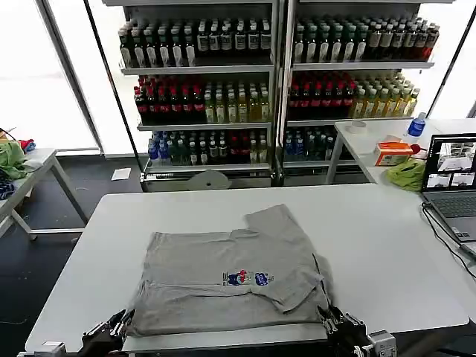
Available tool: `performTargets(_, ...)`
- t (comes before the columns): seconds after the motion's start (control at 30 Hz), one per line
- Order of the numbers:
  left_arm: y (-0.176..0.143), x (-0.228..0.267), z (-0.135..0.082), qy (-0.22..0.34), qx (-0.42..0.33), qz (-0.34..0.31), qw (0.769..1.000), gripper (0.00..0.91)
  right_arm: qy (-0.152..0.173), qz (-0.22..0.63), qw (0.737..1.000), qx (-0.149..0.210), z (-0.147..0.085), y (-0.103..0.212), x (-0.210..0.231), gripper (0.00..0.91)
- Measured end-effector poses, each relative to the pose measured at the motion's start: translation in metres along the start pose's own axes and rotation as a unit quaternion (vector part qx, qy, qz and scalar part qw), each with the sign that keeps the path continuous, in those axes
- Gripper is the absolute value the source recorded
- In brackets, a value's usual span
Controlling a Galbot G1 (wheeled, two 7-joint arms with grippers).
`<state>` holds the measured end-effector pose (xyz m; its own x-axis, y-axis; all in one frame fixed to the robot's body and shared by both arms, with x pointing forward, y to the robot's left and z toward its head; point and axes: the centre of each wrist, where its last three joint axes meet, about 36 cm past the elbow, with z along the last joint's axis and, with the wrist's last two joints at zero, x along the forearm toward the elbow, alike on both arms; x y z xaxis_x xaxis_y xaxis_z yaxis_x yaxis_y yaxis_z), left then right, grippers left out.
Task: Fold and organize the clothes.
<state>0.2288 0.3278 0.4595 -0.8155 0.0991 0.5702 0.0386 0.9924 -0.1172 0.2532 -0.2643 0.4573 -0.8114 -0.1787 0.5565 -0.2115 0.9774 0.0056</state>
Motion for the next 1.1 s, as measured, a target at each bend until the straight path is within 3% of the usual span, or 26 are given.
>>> performTargets(0.3,0.011,0.001,-0.012,-0.013,-0.011,-0.006,1.0,0.907,-0.036,-0.02,0.999,-0.005,-0.022,-0.017,-0.016,0.907)
performTargets(0.67,0.037,-0.031,-0.031,-0.031,-0.019,0.023,0.999,0.907,-0.08,-0.063,0.995,0.006,-0.064,-0.047,-0.101,0.907)
performTargets(1.1,0.071,-0.097,-0.064,-0.031,-0.024,0.045,0.998,0.907,-0.074,-0.076,0.994,0.009,-0.127,-0.058,-0.222,0.907)
